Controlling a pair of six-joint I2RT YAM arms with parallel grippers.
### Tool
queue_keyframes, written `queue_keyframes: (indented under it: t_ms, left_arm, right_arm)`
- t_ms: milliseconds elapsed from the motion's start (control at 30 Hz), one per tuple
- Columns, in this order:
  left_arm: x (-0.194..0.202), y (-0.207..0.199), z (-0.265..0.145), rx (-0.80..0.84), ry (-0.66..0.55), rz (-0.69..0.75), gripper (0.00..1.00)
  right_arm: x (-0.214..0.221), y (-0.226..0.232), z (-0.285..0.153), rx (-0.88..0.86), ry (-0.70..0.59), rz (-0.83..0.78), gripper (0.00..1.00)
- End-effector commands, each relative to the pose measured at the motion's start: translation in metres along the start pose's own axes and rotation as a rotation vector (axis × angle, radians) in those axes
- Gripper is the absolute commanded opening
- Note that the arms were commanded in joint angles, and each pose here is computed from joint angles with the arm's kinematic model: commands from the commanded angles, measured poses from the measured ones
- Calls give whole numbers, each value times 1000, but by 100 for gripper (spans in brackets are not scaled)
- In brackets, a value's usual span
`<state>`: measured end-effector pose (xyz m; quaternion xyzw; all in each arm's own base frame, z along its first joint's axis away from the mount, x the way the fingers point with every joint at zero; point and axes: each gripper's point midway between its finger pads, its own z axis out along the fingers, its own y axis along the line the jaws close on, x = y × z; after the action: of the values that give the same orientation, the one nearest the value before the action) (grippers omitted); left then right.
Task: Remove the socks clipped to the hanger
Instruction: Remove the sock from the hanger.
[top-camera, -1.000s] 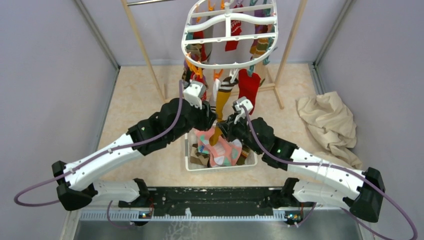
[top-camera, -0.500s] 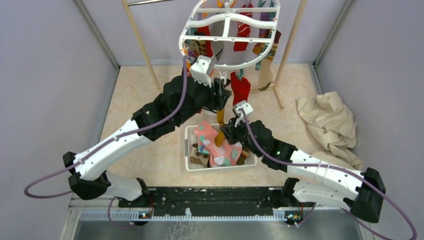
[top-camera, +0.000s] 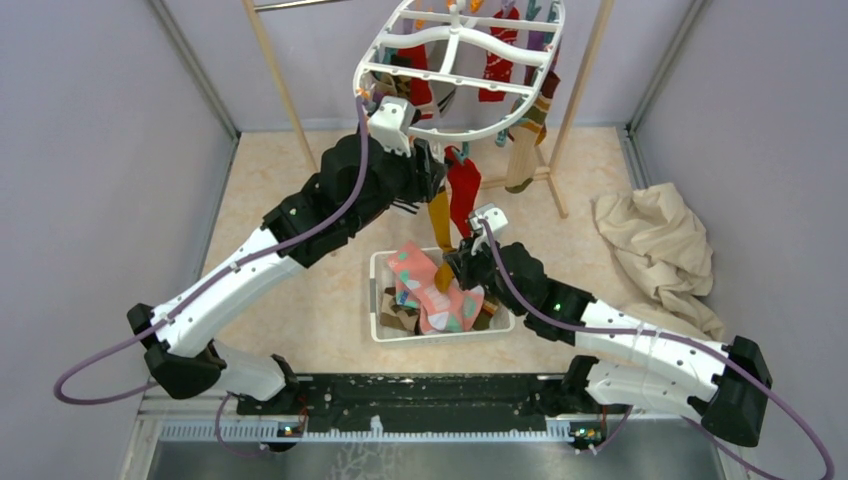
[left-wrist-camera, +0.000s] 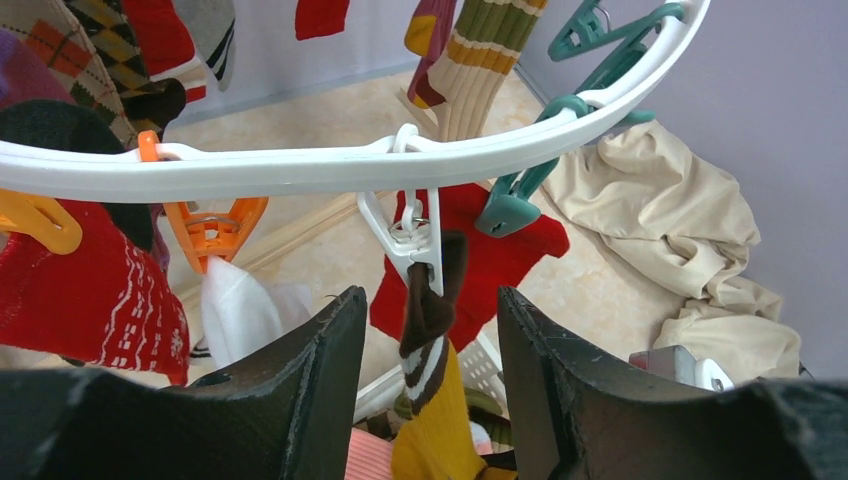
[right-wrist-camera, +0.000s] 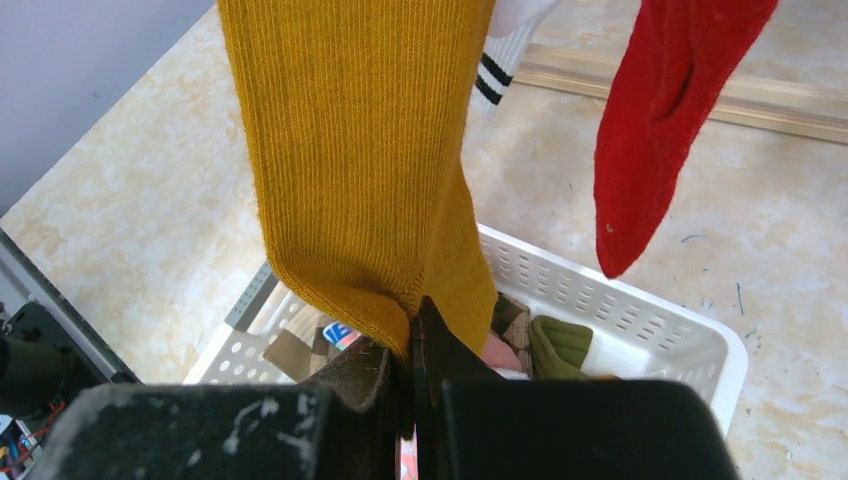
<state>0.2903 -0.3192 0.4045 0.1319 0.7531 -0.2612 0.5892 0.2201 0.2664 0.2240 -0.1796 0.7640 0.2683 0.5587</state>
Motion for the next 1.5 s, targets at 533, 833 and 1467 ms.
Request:
queue_keyframes:
  t_ms: [533, 833, 1467]
  left_arm:
    - [-3, 18, 3, -58, -130, -98, 57]
    - [-9, 11, 8, -32, -166, -122, 57]
    - [-9, -2, 31, -9, -175, -153, 57]
  right_arm:
    - [-20, 11, 1, -36, -53, 1, 0]
    - [-19, 13, 3, -41, -49, 0, 0]
    - [-17, 14, 2, -48, -47, 5, 0]
